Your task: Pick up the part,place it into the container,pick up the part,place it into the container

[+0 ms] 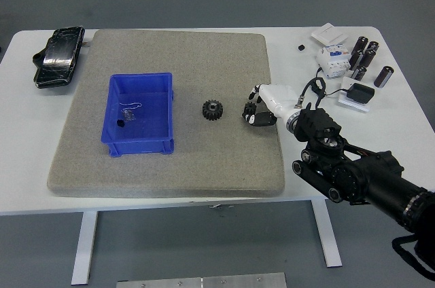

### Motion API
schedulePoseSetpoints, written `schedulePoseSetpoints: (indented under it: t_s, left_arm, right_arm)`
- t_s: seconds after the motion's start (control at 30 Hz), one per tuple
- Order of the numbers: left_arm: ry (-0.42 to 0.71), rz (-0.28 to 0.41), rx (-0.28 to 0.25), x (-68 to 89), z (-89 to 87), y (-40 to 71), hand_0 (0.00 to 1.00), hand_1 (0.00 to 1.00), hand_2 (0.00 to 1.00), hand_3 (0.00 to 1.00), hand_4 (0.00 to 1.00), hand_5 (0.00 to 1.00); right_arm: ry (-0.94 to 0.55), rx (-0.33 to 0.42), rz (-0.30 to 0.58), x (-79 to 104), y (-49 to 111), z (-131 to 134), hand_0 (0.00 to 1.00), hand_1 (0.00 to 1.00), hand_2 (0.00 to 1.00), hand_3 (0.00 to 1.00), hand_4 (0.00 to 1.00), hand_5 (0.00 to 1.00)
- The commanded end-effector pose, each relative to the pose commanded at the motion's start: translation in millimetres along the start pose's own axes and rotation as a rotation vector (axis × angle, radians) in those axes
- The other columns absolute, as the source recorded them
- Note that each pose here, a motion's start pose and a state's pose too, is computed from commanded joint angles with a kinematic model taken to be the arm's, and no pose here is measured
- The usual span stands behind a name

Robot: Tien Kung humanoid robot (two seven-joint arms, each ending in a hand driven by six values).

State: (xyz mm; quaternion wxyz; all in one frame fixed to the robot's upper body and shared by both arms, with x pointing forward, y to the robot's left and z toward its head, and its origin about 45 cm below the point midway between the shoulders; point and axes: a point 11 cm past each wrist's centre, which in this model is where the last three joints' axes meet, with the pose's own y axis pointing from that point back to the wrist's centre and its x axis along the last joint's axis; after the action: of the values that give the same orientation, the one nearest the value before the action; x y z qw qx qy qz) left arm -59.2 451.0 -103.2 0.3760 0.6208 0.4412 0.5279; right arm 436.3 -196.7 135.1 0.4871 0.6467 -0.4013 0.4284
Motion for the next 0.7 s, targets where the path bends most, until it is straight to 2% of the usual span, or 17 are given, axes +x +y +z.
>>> schedulePoseSetpoints:
  t_s: [0.17, 0.2, 0.37, 0.4, 0.7]
  left_arm:
    - [0.002, 0.000, -0.003, 0.3, 0.9, 0.1, 0.663, 0.619, 0.574, 0.580, 0.681, 0.463]
    - [0.003, 0.000, -0.005, 0.4, 1.5, 0.1, 0.663, 0.619, 0.574, 0.580, 0.681, 0.463]
    - [0.010, 0.001, -0.011, 0.9, 3.6, 0.3, 0.663, 0.619, 0.574, 0.580, 0.681, 0.463]
    - [0.011, 0.001, -0.012, 1.1, 3.8, 0.3, 0.662, 0.619, 0.574, 0.579, 0.681, 0.465]
    - [0.019, 0.002, -0.017, 1.7, 5.3, 0.5, 0.662, 0.619, 0.574, 0.579, 0.680, 0.465]
  right_arm:
    - [-0.006, 0.007, 0.009, -1.1, 0.2, -1.9, 0.327, 0.461, 0.452, 0.664, 0.647, 0.375]
    - [-0.007, 0.010, 0.009, -1.7, 0.3, -2.6, 0.321, 0.446, 0.403, 0.651, 0.631, 0.367]
    - [-0.012, 0.020, 0.004, -5.8, 1.1, -6.1, 0.321, 0.446, 0.403, 0.651, 0.631, 0.367]
    - [-0.013, 0.023, 0.004, -6.4, 1.3, -7.0, 0.321, 0.441, 0.376, 0.641, 0.627, 0.360]
    - [-0.024, 0.046, 0.017, -6.7, 1.8, -12.0, 0.322, 0.440, 0.375, 0.627, 0.621, 0.354]
